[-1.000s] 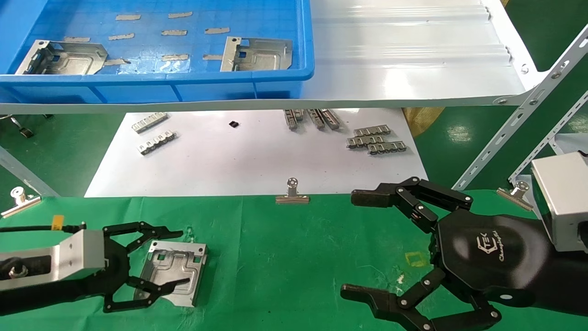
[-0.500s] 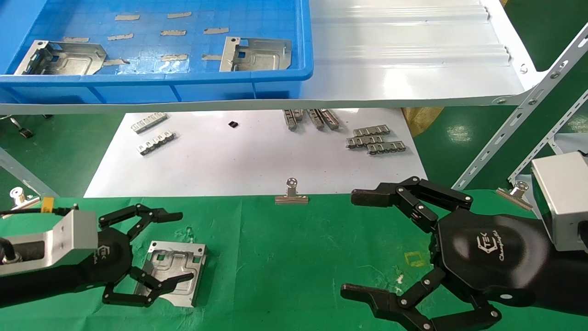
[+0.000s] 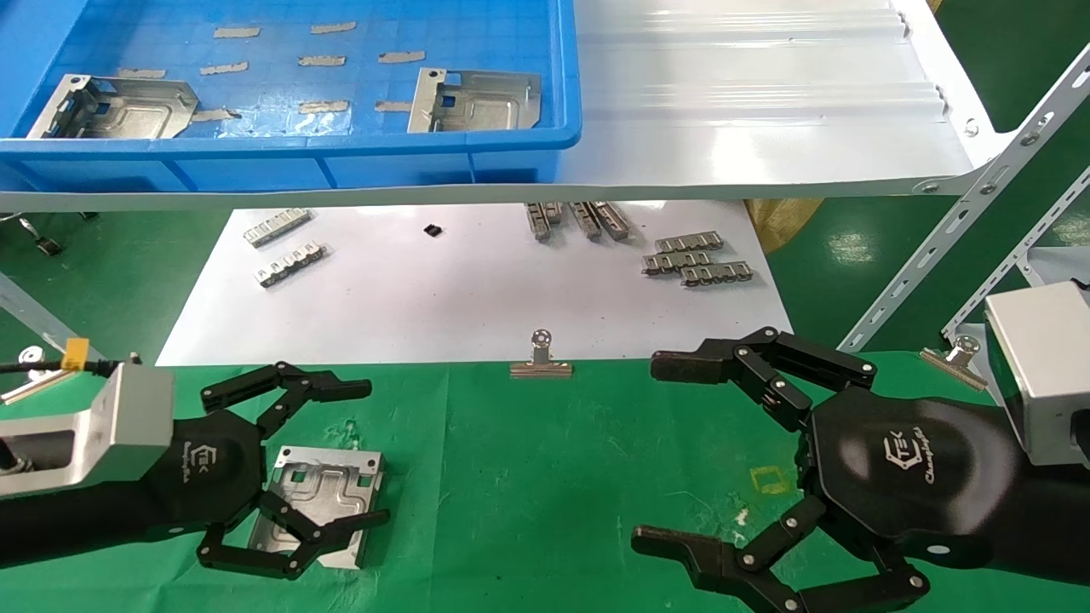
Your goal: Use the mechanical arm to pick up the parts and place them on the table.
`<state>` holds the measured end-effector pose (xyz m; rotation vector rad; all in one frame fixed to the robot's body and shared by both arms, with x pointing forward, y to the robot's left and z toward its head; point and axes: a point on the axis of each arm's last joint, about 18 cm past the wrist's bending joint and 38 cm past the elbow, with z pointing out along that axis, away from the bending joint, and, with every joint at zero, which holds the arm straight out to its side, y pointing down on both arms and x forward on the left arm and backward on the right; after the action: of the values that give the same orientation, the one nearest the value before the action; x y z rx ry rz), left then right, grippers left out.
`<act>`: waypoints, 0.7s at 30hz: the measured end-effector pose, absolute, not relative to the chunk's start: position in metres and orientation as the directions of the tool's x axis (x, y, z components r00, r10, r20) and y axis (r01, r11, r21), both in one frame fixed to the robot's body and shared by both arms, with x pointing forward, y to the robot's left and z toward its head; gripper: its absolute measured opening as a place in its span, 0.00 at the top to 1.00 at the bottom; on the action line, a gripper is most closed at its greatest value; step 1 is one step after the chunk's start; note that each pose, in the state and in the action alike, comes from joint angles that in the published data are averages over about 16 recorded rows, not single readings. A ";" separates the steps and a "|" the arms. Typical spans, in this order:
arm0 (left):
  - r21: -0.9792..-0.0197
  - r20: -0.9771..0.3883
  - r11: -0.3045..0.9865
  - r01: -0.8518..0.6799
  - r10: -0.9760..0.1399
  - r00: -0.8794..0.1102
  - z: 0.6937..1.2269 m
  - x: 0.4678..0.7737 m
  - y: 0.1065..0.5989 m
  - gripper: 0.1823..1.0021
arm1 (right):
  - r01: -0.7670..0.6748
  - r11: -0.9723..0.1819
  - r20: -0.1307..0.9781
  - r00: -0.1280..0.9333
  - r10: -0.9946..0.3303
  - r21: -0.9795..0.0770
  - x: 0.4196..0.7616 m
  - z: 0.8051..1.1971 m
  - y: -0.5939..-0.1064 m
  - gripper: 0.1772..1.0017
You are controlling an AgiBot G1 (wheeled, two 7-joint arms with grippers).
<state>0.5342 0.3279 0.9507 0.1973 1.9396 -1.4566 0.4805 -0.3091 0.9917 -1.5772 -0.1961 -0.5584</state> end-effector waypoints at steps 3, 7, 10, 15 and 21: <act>-0.798 -0.591 0.333 0.503 -0.271 -0.759 0.955 0.530 0.324 0.00 | 0.451 -0.098 0.461 0.863 -0.208 -0.887 0.481 0.992 -0.309 0.00; -0.812 -0.576 0.300 0.501 -0.264 -0.774 0.961 0.524 0.320 0.00 | 0.451 -0.098 0.461 0.863 -0.208 -0.887 0.481 0.992 -0.309 0.00; -0.821 -0.564 0.276 0.500 -0.258 -0.784 0.965 0.519 0.317 0.00 | 0.451 -0.098 0.461 0.863 -0.208 -0.887 0.481 0.992 -0.309 0.00; -0.835 -0.546 0.239 0.495 -0.245 -0.801 0.971 0.511 0.312 0.00 | 0.451 -0.098 0.461 0.863 -0.208 -0.887 0.481 0.992 -0.309 0.00; -0.850 -0.524 0.197 0.488 -0.228 -0.820 0.978 0.501 0.307 0.00 | 0.451 -0.098 0.461 0.863 -0.208 -0.887 0.481 0.992 -0.309 0.00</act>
<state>0.5010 0.3073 0.9781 0.2423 1.9226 -1.6763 0.4805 -0.3091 0.9917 -1.5772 -0.1961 -0.5584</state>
